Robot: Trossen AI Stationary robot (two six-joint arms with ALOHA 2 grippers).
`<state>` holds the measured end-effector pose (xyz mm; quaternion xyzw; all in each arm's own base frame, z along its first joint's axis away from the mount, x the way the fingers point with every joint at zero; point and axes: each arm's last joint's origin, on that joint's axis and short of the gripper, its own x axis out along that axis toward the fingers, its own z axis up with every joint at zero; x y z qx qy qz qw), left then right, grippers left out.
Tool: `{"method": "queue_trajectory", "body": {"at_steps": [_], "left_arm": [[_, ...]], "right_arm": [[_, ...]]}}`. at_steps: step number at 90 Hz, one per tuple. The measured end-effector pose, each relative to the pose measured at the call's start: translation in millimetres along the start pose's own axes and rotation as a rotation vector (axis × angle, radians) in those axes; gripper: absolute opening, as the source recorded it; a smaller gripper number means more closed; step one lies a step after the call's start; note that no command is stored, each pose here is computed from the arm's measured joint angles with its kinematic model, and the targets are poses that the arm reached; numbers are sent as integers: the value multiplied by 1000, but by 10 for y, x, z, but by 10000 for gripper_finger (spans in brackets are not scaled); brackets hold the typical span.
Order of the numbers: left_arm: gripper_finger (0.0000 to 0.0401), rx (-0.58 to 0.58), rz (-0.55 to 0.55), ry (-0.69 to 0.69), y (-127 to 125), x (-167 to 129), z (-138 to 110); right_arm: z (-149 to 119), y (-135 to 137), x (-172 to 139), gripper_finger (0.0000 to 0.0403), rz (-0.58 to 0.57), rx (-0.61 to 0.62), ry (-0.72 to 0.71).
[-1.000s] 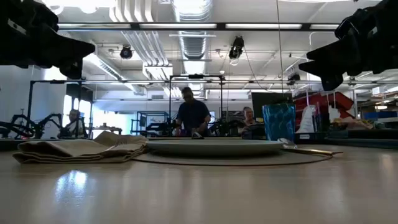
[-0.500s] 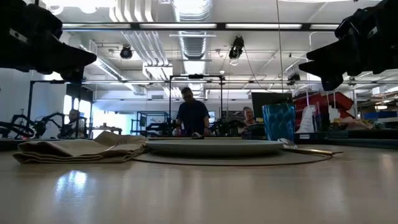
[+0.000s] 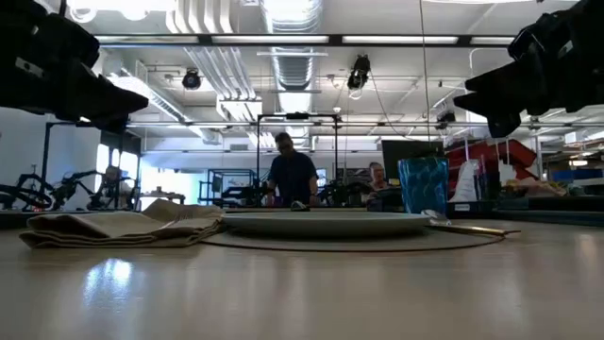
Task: Set table place
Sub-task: Return to Home Position
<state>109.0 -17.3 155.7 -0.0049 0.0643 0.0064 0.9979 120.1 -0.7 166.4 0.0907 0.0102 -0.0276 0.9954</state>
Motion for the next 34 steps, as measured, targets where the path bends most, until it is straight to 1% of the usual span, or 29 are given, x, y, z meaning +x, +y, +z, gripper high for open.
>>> {"method": "queue_trajectory", "body": {"at_steps": [34], "left_arm": [[9, 8, 1, 35, -4, 22, -30]], "right_arm": [[0, 0, 0, 167, 0, 0, 0]]}}
